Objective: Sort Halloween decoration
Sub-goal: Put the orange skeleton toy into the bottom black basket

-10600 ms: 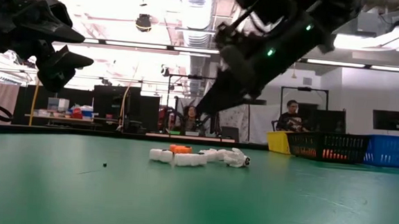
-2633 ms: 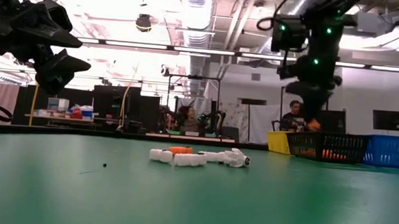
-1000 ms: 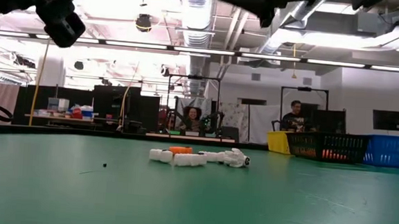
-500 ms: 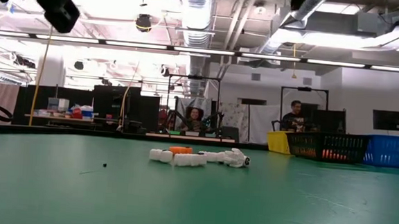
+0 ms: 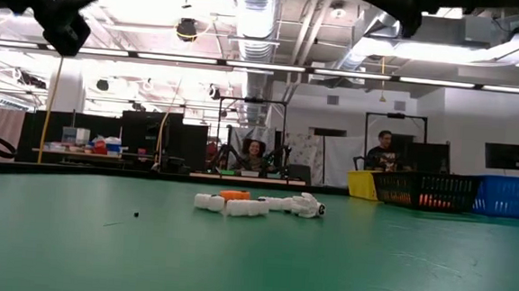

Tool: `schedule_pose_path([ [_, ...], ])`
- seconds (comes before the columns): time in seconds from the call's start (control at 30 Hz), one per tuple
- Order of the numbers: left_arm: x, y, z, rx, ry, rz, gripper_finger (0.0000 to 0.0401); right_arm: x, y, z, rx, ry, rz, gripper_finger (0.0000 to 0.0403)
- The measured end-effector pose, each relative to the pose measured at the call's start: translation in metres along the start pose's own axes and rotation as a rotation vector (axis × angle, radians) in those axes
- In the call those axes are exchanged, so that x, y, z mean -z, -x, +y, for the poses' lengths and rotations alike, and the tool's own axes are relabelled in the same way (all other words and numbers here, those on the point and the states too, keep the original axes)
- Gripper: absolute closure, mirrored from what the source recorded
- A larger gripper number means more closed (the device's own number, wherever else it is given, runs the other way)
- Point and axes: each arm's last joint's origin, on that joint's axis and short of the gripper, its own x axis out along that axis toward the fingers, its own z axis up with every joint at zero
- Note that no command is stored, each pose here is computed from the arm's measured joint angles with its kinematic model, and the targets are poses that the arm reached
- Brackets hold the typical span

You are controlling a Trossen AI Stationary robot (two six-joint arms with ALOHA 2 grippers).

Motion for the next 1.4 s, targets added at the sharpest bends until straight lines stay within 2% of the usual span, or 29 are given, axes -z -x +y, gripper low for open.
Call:
schedule_pose_path([
  [0.17, 0.0, 0.0, 0.002, -0.041, -0.043, -0.014, 0.0221, 0.016, 0.001, 0.001, -0.006, -0.075, 0.045, 0.0225],
  [0.33, 0.0, 0.0, 0.002, -0.053, -0.056, -0.017, 0.0221, 0.039, -0.009, 0.011, -0.031, -0.102, 0.123, 0.0225],
  [0.57, 0.006, 0.0, 0.005, -0.093, -0.055, 0.04, 0.0221, 0.072, -0.036, 0.03, -0.073, -0.113, 0.074, 0.0225],
  [0.77, 0.007, 0.001, 0.005, -0.097, -0.056, 0.046, 0.0221, 0.106, -0.06, 0.037, -0.066, -0.093, 0.117, 0.0225],
  [0.87, 0.008, 0.001, 0.006, -0.114, -0.062, 0.053, 0.0221, 0.117, -0.075, 0.042, -0.065, -0.034, 0.17, 0.0225],
  [1.07, 0.009, 0.001, 0.009, -0.207, -0.043, 0.034, 0.0221, 0.124, -0.108, 0.043, -0.063, 0.087, 0.336, 0.0225],
  [1.23, 0.01, 0.001, 0.01, -0.216, -0.022, 0.042, 0.0221, 0.121, -0.131, 0.041, -0.077, 0.189, 0.538, 0.023],
  [1.4, 0.012, 0.002, 0.011, -0.224, -0.026, 0.066, 0.0221, 0.111, -0.143, 0.033, -0.113, 0.204, 0.573, 0.024],
])
